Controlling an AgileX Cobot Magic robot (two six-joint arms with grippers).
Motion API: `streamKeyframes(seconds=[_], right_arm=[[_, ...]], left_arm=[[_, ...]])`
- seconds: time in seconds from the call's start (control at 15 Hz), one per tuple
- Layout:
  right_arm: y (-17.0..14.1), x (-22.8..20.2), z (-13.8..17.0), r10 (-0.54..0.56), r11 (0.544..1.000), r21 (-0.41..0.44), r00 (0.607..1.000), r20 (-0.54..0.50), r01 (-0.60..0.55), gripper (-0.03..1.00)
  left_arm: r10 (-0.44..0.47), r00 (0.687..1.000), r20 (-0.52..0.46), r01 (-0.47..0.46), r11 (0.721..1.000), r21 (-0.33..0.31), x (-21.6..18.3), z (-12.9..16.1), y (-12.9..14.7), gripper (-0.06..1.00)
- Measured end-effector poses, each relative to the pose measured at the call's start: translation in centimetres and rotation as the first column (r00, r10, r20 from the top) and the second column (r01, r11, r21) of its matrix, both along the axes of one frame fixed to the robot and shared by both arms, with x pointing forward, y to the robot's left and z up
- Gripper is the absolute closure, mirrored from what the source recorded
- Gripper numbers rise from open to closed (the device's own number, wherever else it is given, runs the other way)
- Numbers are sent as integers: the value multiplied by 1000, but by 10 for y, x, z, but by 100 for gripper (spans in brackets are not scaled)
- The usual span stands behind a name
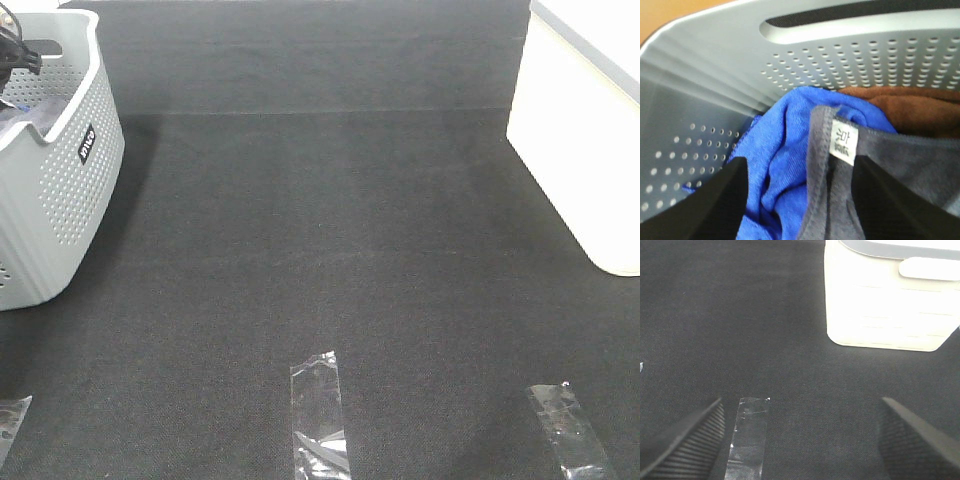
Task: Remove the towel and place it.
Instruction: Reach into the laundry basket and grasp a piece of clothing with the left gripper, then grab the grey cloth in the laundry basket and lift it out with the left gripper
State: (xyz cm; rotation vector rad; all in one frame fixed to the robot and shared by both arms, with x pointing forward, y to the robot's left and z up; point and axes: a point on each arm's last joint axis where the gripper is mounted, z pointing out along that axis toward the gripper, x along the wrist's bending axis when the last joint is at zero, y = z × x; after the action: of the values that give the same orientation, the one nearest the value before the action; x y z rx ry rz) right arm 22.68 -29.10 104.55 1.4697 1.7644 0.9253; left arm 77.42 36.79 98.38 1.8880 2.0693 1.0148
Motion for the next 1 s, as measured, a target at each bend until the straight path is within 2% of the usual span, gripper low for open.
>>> streamKeyframes(seconds=[0.33, 0.6, 0.8, 1.0], right_arm=[[0, 0, 0, -1, 1000, -1, 1000, 0, 1, 19], [0, 0, 0, -2, 1000, -3, 1000, 0, 2, 19], [0, 0, 0, -2, 1000, -3, 1000, 0, 2, 19], [0, 0, 0, -2, 1000, -3, 1000, 0, 2, 19]], left_arm=[[26, 999, 32, -25, 999, -34, 1, -4, 20, 36], [5, 997, 80, 2, 996, -91, 5, -4, 14, 36], [-2, 997, 83, 11, 994, -110, 6, -5, 12, 36], [-18, 999, 34, 22, 994, -103, 7, -20, 12, 37]])
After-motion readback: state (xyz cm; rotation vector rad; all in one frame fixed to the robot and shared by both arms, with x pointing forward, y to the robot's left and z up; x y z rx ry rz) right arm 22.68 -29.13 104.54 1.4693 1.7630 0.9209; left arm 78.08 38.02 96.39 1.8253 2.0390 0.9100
